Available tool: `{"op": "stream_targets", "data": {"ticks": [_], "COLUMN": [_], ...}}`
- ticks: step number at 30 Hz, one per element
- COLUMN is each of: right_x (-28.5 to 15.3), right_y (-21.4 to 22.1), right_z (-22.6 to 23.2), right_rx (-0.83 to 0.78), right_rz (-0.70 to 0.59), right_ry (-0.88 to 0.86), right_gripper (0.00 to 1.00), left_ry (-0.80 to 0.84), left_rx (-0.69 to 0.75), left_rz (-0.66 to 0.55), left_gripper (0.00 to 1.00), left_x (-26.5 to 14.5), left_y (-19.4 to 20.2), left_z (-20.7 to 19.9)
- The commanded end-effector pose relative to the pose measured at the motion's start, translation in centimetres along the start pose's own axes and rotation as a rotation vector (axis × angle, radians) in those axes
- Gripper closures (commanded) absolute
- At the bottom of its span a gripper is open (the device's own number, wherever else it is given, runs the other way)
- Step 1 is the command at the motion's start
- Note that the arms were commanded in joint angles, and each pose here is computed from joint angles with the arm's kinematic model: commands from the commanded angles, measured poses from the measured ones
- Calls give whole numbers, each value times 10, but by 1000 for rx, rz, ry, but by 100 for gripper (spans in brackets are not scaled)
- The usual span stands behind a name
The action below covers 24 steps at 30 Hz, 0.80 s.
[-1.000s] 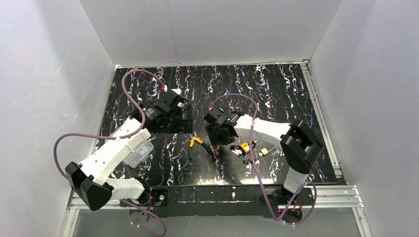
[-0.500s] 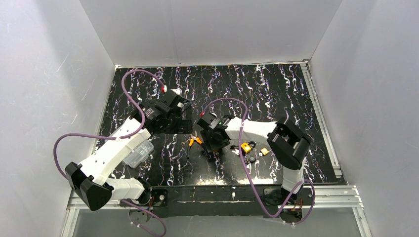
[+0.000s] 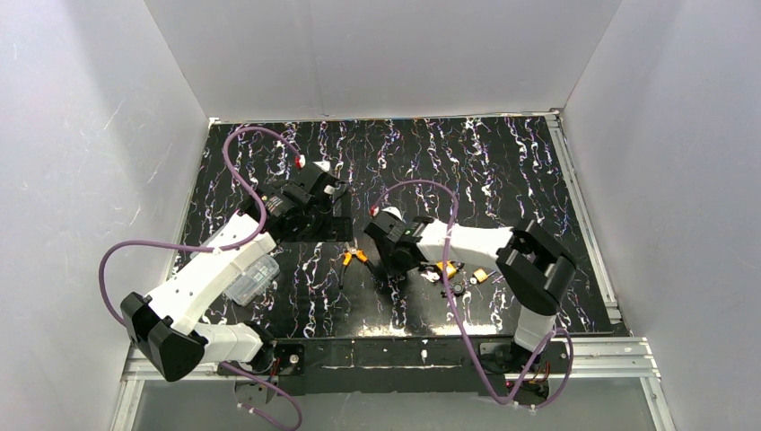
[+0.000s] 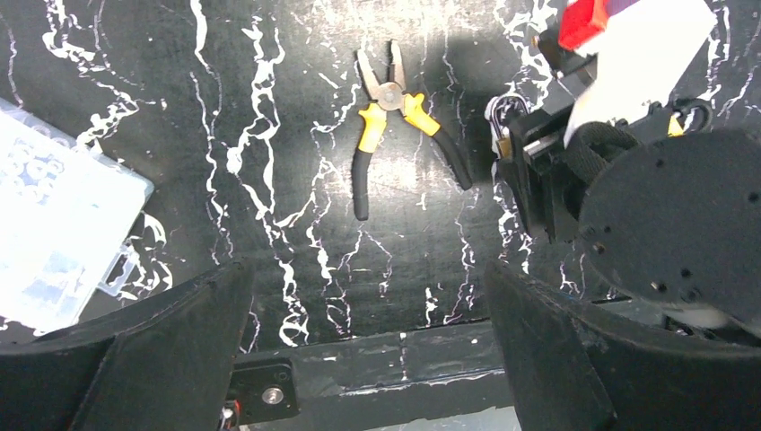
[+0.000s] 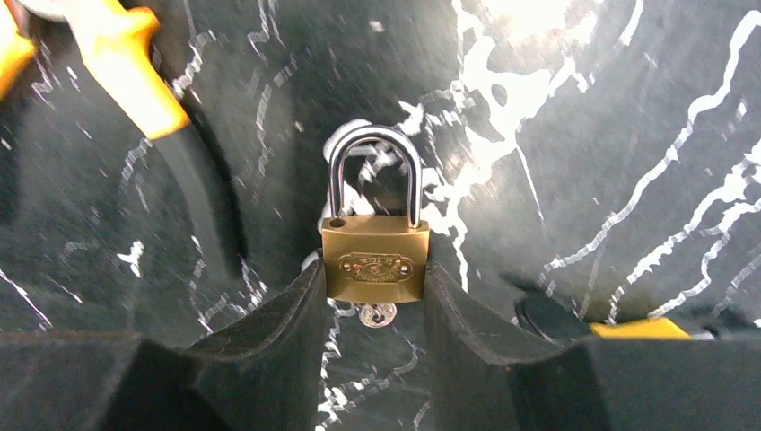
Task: Lock with the key
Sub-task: Pick up the lock from the center of the board, then lock the lock.
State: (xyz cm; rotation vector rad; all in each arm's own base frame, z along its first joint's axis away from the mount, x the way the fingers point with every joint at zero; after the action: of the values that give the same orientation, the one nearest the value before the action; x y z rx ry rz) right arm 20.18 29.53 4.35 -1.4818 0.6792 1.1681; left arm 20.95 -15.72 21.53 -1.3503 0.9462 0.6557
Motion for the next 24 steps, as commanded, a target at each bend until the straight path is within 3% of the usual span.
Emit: {"op": "stream_targets", "data": {"ticks": [1, 6, 14, 24], "right_x": [-40, -106, -213, -257], "right_y": [-25, -40, -40, -45], "right_z": [3, 8, 12, 2], "right_rx": [-18, -66, -198, -244], "right_rz": [-150, -264, -449, -536], "right_ry": [-92, -251, -543, -571], "right_gripper": [90, 94, 94, 95], "left_ry": [59, 173, 579, 886], "left_rx": [-16, -5, 80, 68], "left_rz": [-22, -45, -115, -65], "left_gripper": [0, 1, 0, 36], "left_x": [-3, -10, -61, -103], "left_y": [-6, -15, -35, -36], "left_z": [-7, -21, -68, -105]}}
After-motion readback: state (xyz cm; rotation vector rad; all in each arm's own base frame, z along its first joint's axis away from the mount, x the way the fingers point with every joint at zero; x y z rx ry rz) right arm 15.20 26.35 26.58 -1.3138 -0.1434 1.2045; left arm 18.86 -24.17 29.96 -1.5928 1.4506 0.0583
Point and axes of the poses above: each gripper's point midway between its finger pads, its own x axis out along the fingers, its own z axis along the line the jaws close on, y = z × x, the point moved 2 cm from there along -x, back along the fingers, and after that the axes turned 8 degrees about x, right-handed, at the moved point
